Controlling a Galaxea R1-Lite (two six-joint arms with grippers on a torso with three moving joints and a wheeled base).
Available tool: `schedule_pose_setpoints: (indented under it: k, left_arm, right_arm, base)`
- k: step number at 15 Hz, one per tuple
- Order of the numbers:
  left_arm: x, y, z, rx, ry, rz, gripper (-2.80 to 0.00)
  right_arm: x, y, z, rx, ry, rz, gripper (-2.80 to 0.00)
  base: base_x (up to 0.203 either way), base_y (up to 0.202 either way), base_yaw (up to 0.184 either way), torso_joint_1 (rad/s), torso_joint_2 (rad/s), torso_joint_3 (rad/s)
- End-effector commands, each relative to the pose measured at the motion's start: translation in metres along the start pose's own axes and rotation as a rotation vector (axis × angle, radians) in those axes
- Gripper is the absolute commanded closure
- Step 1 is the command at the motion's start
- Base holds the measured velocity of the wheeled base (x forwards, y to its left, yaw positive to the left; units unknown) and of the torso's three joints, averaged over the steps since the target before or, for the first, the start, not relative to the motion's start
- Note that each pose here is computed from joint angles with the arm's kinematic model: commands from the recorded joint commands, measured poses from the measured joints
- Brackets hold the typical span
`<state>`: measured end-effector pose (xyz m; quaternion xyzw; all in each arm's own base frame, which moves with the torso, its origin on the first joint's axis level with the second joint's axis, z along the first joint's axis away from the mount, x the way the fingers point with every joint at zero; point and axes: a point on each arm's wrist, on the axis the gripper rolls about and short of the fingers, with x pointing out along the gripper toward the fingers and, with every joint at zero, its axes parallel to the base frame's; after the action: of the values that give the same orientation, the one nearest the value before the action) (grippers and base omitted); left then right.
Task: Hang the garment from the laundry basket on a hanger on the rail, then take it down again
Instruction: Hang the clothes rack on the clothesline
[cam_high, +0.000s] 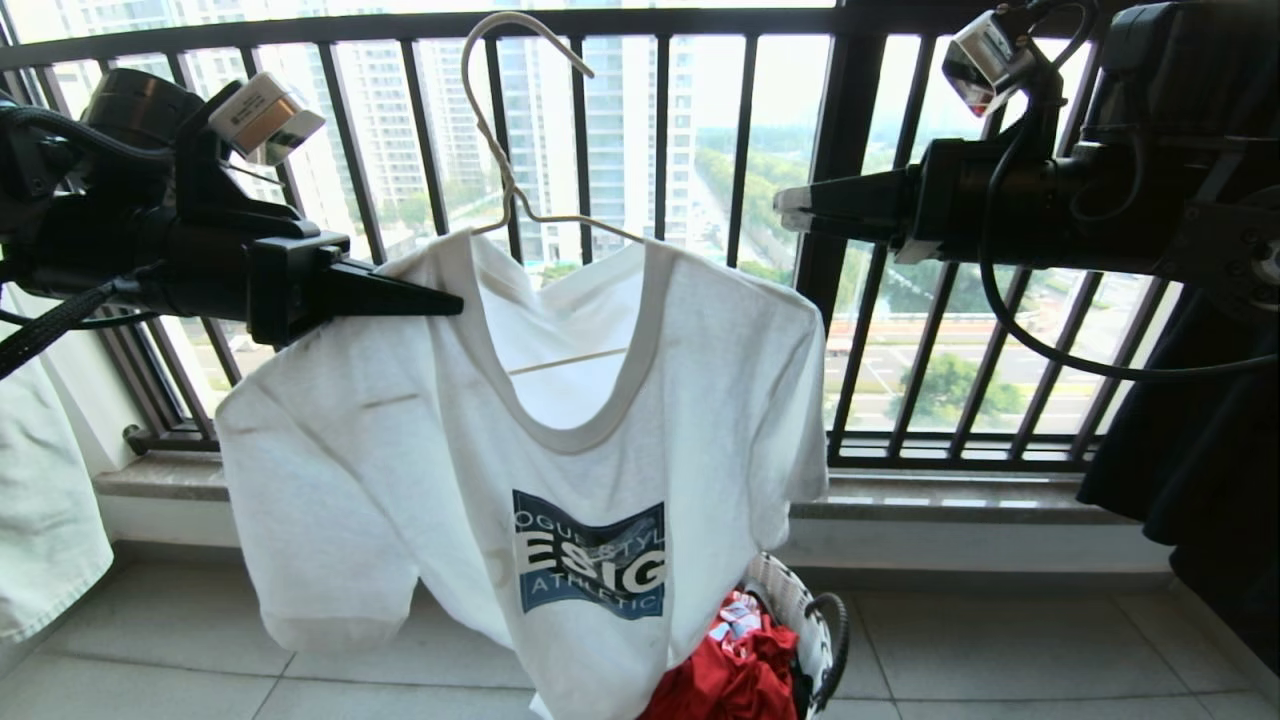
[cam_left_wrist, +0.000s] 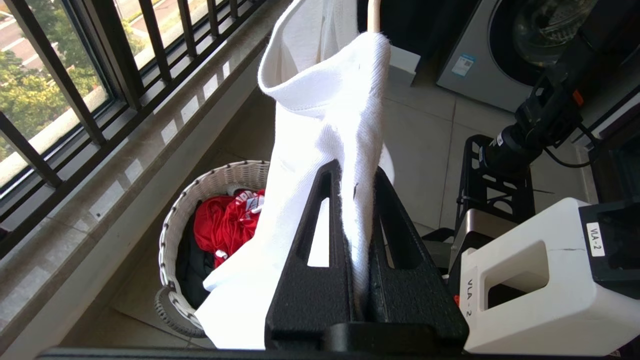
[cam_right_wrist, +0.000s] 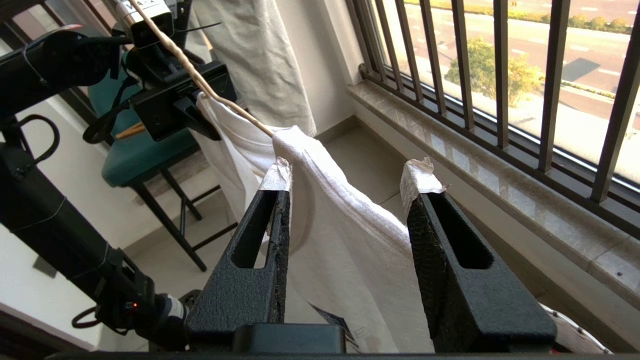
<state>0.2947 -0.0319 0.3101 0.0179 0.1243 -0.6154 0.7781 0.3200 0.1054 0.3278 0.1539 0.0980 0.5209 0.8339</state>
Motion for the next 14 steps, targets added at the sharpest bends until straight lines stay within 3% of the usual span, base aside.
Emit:
schedule_pose_setpoints:
  k: [1, 4, 9, 14]
  left_arm:
    - [-0.014, -0.011, 0.001, 0.004, -0.011, 0.032, 0.0]
    - [-0.029, -0.027, 0.011, -0.021, -0.03, 0.071, 0.0]
    - [-0.051, -0.056, 0.016, -0.008, -0.05, 0.137, 0.0]
    - [-0.069, -0.066, 0.007, -0.037, -0.058, 0.214, 0.0]
  right_arm:
    - [0.002, 0.001, 0.007, 0.006, -0.031, -0.034, 0.0]
    - [0.012, -0.001, 0.009, 0.014, -0.056, -0.117, 0.0]
    - [0.016, -0.004, 0.013, 0.043, -0.054, -0.23, 0.0]
    - [0.033, -0.013, 0.009, 0.012, -0.076, -0.411, 0.0]
  base:
    - [0.0, 0.0, 0.0, 0.0, 0.0, 0.0]
    - [0.0, 0.0, 0.0, 0.0, 0.0, 0.0]
    - [0.0, 0.0, 0.0, 0.0, 0.0, 0.0]
    - [0.0, 0.0, 0.0, 0.0, 0.0, 0.0]
